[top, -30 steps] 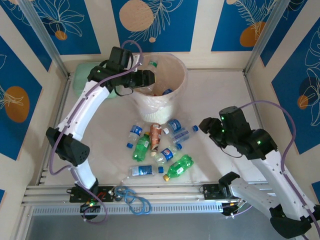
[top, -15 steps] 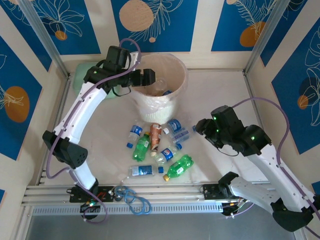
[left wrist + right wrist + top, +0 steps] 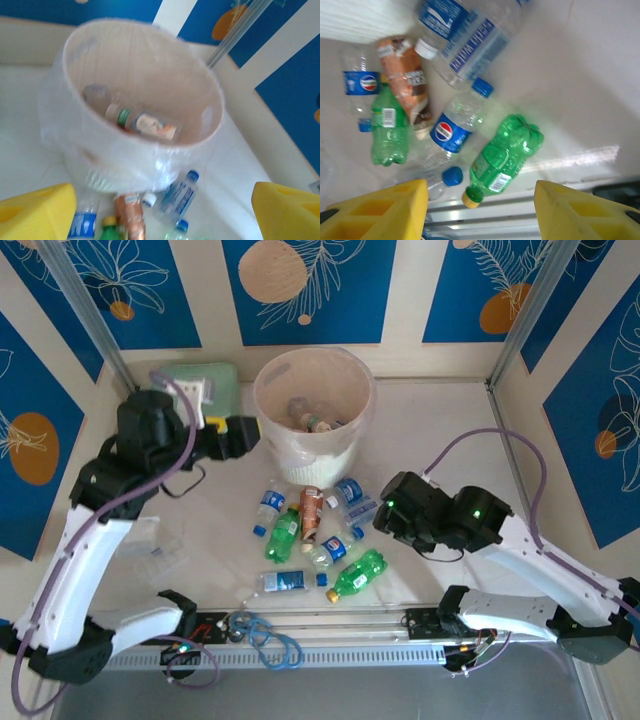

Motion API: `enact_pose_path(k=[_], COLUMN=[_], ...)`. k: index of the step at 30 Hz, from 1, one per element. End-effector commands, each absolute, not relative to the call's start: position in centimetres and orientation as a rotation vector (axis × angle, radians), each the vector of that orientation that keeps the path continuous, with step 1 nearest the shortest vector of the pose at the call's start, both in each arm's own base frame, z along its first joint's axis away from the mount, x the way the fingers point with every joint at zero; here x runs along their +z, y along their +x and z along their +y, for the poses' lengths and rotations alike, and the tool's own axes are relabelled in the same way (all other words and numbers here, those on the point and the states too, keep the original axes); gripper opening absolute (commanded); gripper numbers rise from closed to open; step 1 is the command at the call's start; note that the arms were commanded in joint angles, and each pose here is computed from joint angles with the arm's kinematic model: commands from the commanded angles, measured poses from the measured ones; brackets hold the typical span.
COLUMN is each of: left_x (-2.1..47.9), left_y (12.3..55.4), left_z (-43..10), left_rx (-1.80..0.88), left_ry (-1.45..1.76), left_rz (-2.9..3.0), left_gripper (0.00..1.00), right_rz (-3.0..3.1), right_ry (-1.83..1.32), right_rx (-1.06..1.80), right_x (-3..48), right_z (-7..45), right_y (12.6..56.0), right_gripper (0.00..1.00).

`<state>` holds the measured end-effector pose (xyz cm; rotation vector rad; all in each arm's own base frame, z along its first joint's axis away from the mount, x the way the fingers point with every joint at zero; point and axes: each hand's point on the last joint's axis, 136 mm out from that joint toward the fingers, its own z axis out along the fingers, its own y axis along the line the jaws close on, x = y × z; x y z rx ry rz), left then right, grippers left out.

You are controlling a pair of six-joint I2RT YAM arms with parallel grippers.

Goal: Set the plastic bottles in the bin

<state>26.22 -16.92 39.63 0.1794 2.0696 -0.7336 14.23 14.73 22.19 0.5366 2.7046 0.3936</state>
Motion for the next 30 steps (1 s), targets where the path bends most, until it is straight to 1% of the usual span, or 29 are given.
enact_pose_path(k=[1, 5, 8, 10, 12, 13, 20, 30], left_x=[34.4, 30.0, 28.4, 28.0, 27.8, 27.7, 27.1, 26.3], left_y=[24.8, 22.7, 22.3, 22.4, 22.6, 22.8, 23.0, 22.5], left_z=[-15.8, -15.3, -15.8, -16.4, -17.1, -17.3, -17.9, -17.8], left_rx=[-0.688, -0.711, -0.758, -0.805, -0.844, -0.858, -0.883, -0.884], left_ry=[0.143, 0.121, 0.098, 0.089, 0.084, 0.084, 0.09, 0.092], left_rz=[2.184, 2.286, 2.321, 2.327, 2.332, 2.334, 2.35, 2.368], left_gripper=[0.91, 0.9, 0.89, 0.88, 0.86, 0.86, 0.85, 0.84], right_rz=[2.741, 2.804, 2.843, 2.873, 2.895, 2.906, 2.951, 3.009], right_ry=[0.656, 0.689, 0.726, 0.761, 0.788, 0.795, 0.842, 0.977], right_rx=[0.21, 0.129, 0.16, 0.187, 0.177, 0.169, 0.152, 0.279], right_x=[19.8, 17.4, 15.7, 14.4, 13.4, 13.0, 11.2, 7.8], right_z=[13.1, 13.5, 14.6, 15.3, 15.7, 15.9, 16.9, 17.2], right_y=[12.7, 11.3, 11.0, 10.8, 10.7, 10.7, 10.9, 11.4], right_gripper=[0.58, 0.6, 0.63, 0.64, 0.69, 0.69, 0.69, 0.69])
